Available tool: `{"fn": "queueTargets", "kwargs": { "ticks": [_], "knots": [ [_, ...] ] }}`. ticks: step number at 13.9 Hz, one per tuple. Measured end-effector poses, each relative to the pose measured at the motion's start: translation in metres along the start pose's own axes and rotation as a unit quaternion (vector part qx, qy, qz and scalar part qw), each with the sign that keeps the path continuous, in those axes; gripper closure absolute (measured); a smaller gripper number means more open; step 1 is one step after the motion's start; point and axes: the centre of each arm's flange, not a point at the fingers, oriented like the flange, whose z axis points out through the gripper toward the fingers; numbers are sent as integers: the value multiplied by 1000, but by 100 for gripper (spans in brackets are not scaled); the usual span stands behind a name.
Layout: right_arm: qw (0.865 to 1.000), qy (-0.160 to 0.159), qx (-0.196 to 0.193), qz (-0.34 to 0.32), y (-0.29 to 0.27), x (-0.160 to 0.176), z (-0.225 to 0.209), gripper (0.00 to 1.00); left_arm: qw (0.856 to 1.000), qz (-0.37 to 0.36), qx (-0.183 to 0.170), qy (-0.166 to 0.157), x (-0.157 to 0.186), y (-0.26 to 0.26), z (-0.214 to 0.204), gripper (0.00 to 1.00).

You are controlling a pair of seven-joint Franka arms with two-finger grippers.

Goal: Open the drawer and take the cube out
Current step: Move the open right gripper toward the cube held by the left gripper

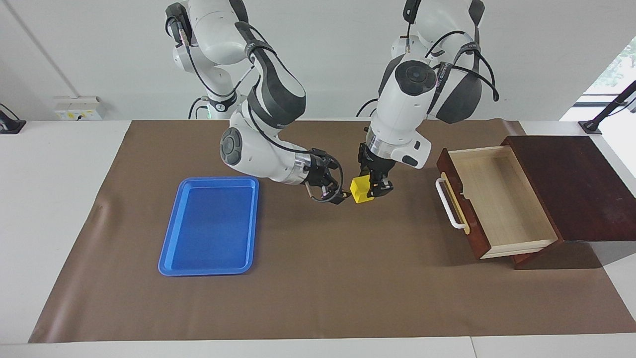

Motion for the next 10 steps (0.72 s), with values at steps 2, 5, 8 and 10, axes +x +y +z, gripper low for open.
{"fn": "queueTargets", "kwargs": {
  "ticks": [2,5,8,10],
  "knots": [
    [1000,1,3,3,-2,4,-3,0,1000,0,0,0,0,0,0,45],
    [1000,2,6,3,-10,10,-1,0,1000,0,0,0,0,0,0,45],
    [1000,1,8,1,-15,10,1,0,1000,0,0,0,0,0,0,45],
    [1000,1,14,-5,-19,6,-3,0,1000,0,0,0,0,0,0,45]
  ]
}}
